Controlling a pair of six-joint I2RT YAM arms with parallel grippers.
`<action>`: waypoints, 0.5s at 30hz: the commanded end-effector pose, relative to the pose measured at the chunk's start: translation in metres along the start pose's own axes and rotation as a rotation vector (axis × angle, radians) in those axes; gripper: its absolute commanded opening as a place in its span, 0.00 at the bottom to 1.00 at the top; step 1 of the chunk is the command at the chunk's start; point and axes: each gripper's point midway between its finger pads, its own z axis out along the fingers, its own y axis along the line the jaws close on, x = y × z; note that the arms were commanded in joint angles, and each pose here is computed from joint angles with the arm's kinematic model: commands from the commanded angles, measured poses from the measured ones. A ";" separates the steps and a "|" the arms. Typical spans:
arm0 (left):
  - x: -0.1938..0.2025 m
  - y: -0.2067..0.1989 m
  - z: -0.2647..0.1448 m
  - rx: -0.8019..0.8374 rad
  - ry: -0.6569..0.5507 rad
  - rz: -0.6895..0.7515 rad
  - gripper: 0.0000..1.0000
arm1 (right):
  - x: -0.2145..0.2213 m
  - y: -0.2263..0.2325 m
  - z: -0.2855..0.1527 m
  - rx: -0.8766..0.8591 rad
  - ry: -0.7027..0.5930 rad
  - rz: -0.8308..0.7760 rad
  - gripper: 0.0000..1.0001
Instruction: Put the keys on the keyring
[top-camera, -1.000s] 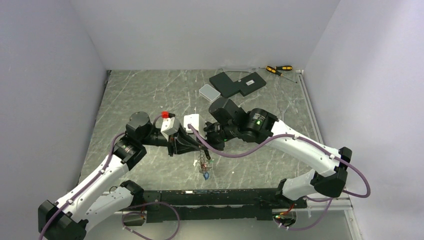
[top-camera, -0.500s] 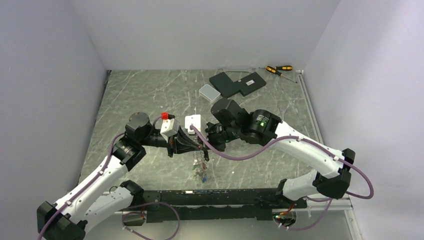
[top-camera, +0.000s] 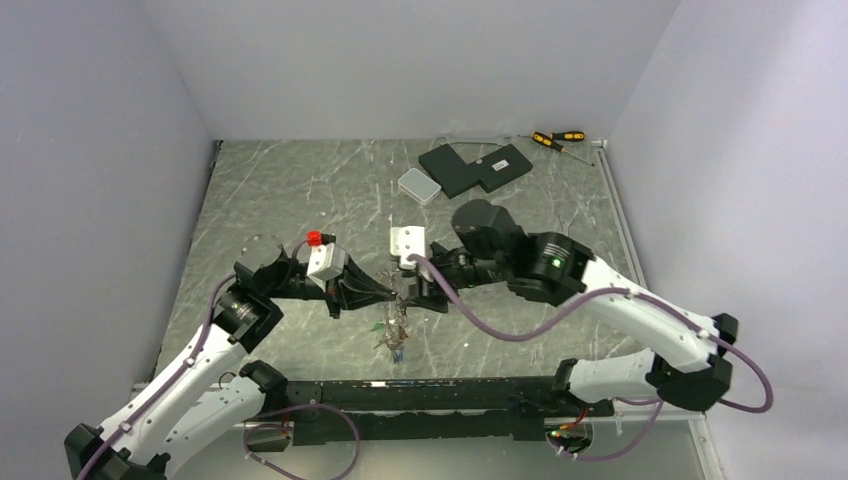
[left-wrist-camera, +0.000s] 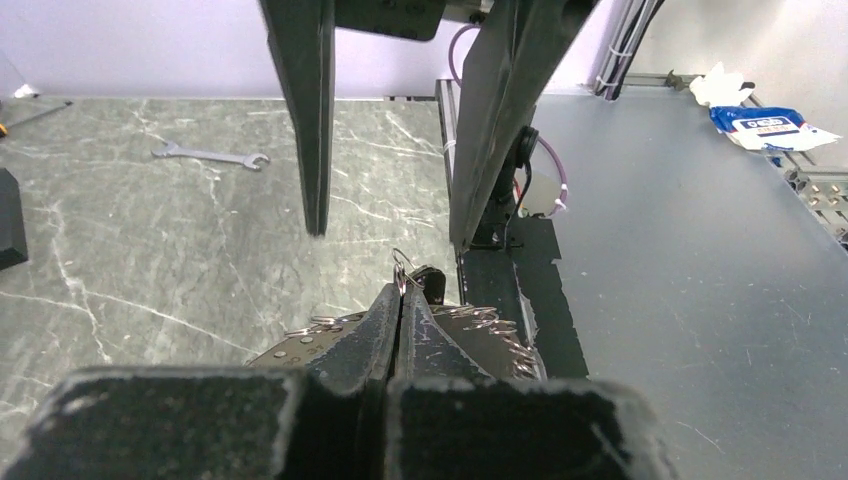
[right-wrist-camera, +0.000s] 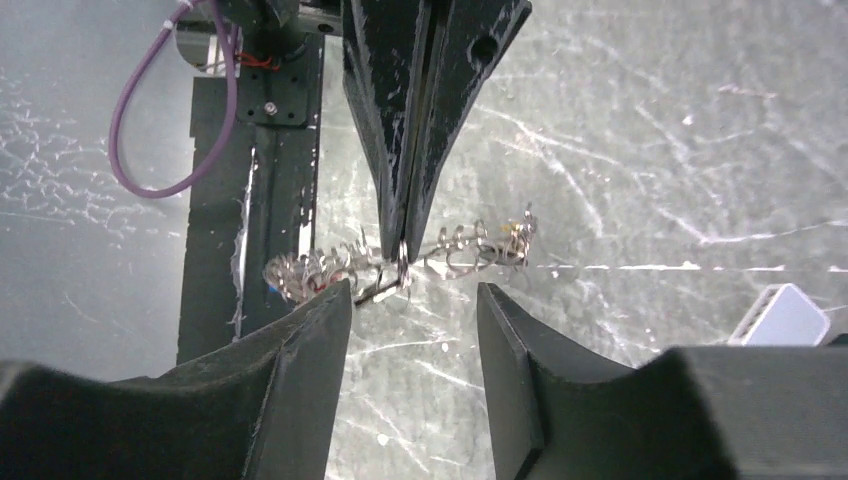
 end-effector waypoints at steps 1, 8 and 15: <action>-0.026 -0.002 -0.003 -0.018 -0.072 0.087 0.00 | -0.045 0.000 -0.036 0.077 -0.241 -0.089 0.54; -0.032 -0.004 -0.005 -0.024 -0.100 0.102 0.00 | -0.047 0.005 -0.039 0.054 -0.312 -0.059 0.53; -0.036 -0.006 -0.008 -0.030 -0.122 0.111 0.00 | -0.044 0.003 -0.026 0.055 -0.335 -0.023 0.44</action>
